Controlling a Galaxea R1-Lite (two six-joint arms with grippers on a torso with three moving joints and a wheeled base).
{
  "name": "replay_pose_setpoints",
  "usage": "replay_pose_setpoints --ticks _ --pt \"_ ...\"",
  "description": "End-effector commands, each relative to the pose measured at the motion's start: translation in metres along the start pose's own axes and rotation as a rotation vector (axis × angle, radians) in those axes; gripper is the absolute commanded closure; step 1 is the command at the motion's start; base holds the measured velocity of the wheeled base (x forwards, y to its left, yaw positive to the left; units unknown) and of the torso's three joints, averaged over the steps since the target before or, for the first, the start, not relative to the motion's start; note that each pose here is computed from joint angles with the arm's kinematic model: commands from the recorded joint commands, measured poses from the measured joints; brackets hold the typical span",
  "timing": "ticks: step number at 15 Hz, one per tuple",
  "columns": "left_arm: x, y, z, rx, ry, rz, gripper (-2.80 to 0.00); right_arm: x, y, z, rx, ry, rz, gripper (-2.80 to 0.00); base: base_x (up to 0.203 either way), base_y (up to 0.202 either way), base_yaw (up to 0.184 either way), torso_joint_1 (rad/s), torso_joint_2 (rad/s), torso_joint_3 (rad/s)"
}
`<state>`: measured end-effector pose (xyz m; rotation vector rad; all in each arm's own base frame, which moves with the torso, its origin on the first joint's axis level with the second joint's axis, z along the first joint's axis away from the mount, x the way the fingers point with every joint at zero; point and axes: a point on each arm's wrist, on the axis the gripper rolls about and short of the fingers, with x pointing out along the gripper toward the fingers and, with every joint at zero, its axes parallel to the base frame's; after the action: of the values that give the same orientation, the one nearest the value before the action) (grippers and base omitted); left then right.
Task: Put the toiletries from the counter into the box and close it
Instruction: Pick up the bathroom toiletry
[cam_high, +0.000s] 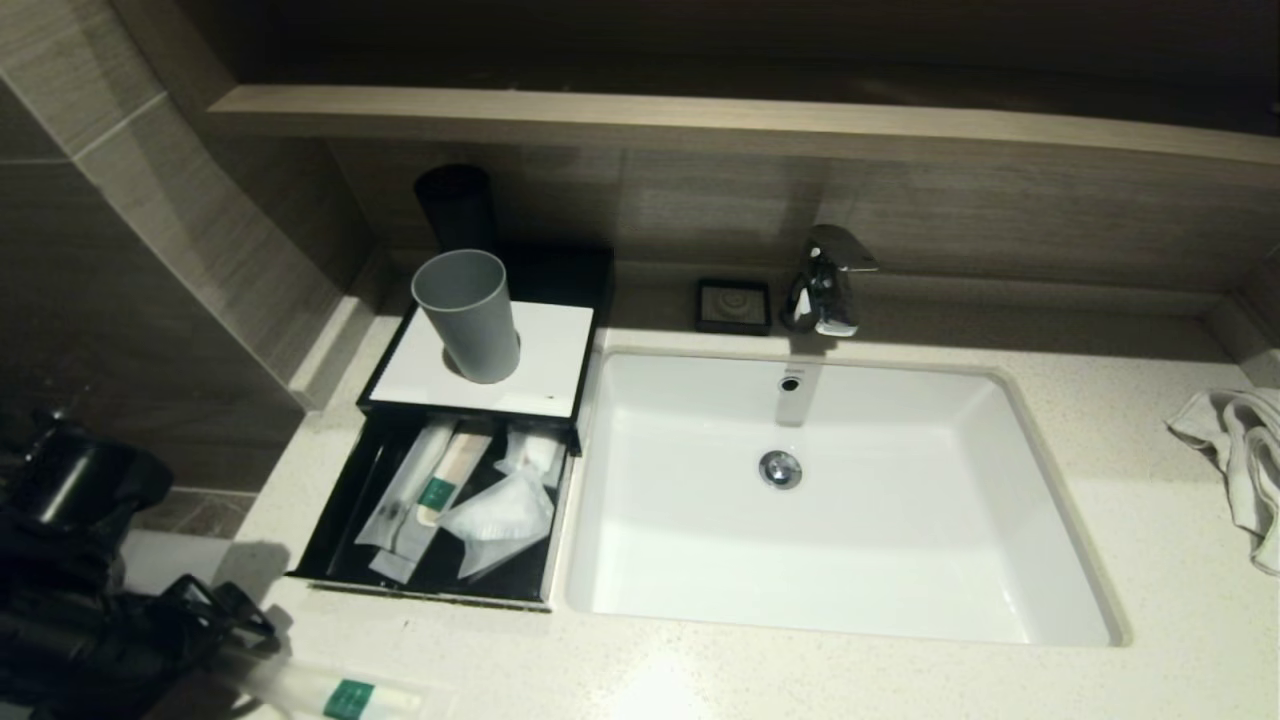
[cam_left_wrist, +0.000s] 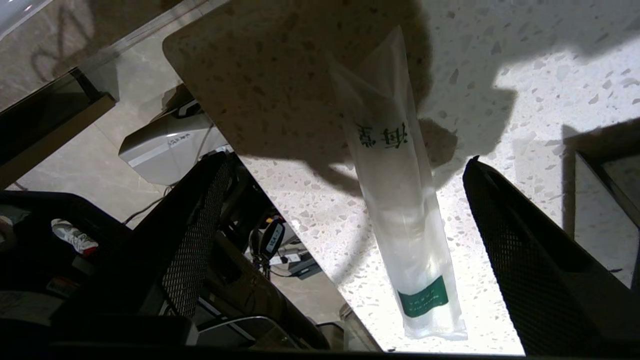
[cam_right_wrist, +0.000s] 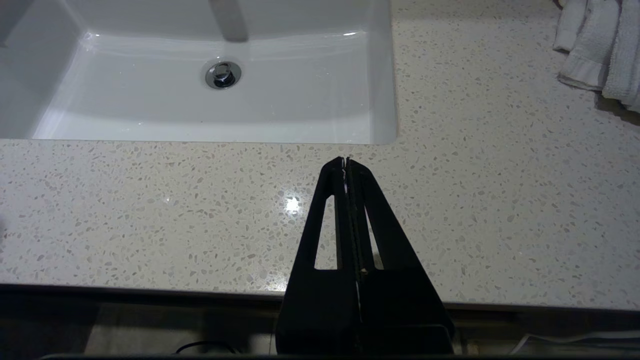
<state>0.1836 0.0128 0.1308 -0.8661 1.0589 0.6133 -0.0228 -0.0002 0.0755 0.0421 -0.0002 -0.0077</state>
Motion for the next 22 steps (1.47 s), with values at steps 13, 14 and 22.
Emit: replay_pose_setpoints --ticks 13,14,22 --pt "0.011 0.006 -0.005 -0.027 0.027 0.005 0.00 0.000 0.000 0.000 0.001 0.000 0.000 0.00 0.000 0.000 0.000 0.000 0.00 0.000" --pt "0.013 0.007 -0.005 -0.026 0.023 0.000 0.00 0.000 0.000 0.000 -0.001 0.000 0.000 0.00 0.000 0.000 0.000 0.000 0.00 0.000" --pt "0.015 0.013 -0.010 -0.025 0.027 0.003 0.00 0.000 0.000 0.000 0.000 0.000 0.000 0.00 0.000 0.000 0.000 0.000 0.00 0.000"
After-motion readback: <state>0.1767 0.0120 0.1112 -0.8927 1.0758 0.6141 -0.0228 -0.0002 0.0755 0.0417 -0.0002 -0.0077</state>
